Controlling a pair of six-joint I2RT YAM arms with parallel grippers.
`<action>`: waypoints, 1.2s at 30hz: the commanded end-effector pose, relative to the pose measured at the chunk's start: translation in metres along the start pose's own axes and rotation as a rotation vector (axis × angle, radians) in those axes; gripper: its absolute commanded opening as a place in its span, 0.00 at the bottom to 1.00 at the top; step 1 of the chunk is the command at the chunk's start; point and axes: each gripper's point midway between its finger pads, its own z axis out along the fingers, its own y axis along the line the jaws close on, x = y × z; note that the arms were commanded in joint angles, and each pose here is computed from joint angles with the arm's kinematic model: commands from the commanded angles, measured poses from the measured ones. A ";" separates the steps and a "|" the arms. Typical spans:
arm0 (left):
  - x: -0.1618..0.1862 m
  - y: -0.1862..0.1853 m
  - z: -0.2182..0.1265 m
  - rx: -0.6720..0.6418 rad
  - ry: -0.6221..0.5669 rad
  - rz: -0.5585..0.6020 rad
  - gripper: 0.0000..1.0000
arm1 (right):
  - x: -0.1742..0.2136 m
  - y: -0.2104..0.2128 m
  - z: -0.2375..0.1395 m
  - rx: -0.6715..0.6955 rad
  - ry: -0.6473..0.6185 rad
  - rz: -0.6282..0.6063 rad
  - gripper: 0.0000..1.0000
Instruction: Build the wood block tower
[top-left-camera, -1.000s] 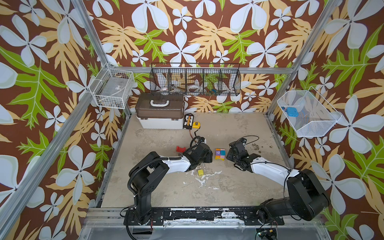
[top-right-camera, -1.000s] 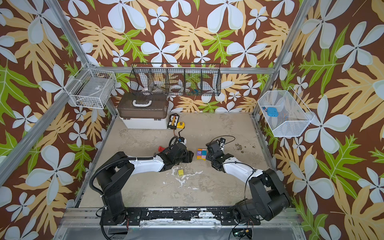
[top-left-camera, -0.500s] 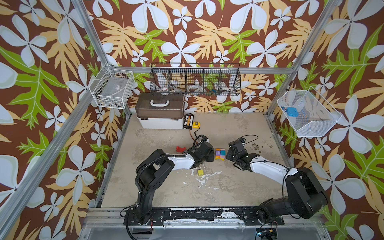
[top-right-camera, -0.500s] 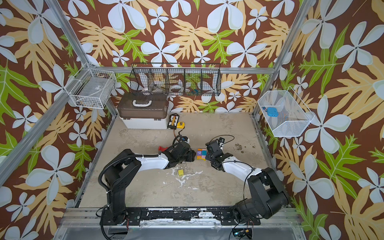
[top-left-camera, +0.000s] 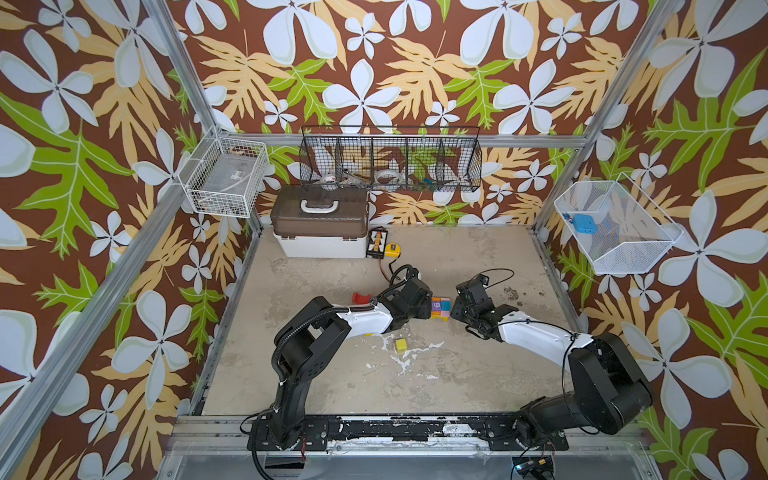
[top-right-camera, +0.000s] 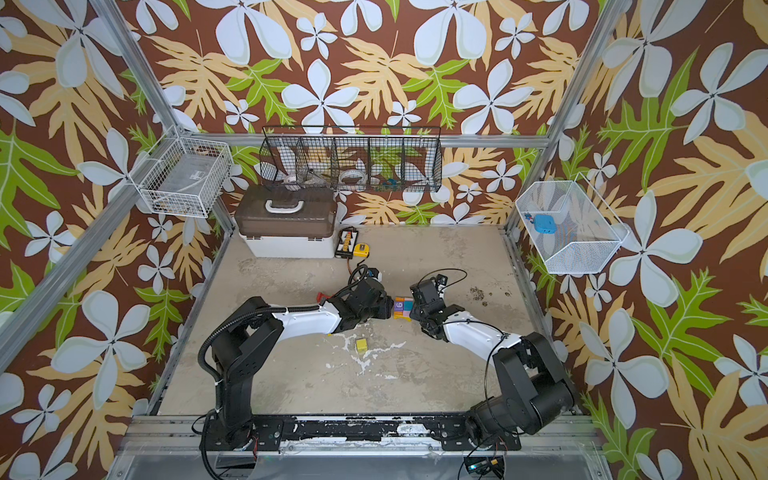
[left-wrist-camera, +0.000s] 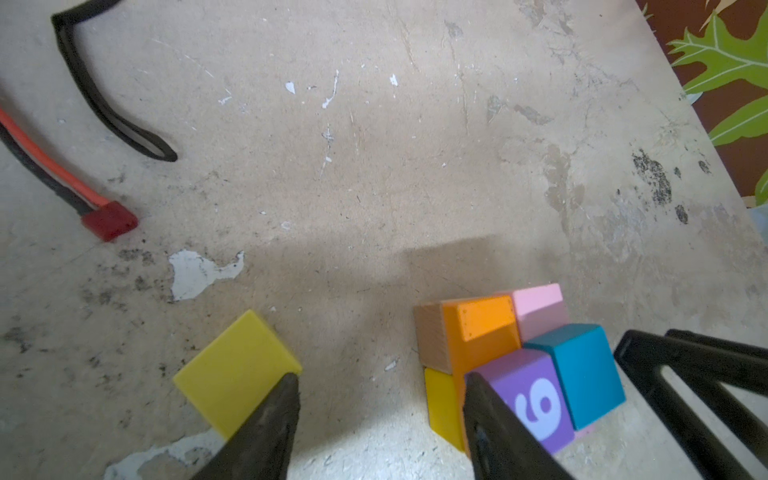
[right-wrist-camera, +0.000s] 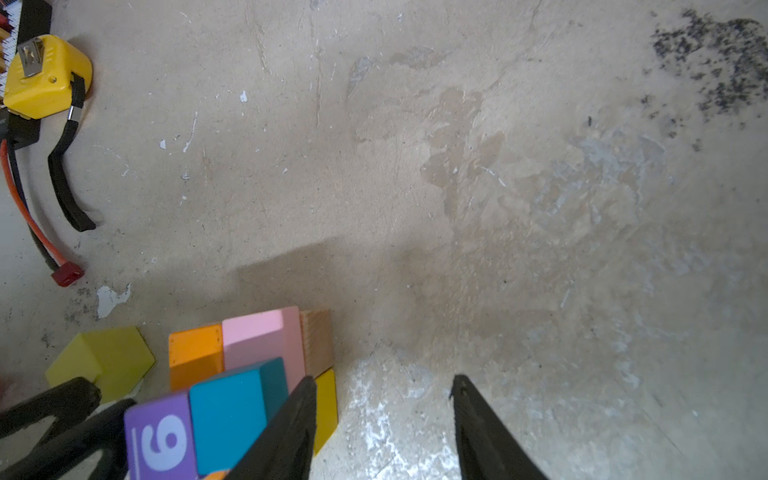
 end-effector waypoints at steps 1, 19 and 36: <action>0.000 0.001 0.001 -0.012 0.003 0.013 0.65 | -0.002 0.002 0.001 -0.005 -0.002 -0.007 0.53; -0.007 -0.004 0.005 -0.012 -0.002 0.027 0.64 | 0.000 0.007 0.002 -0.022 0.011 -0.013 0.52; -0.012 -0.004 0.008 -0.032 -0.008 0.042 0.64 | 0.003 0.010 0.006 -0.031 0.028 -0.023 0.51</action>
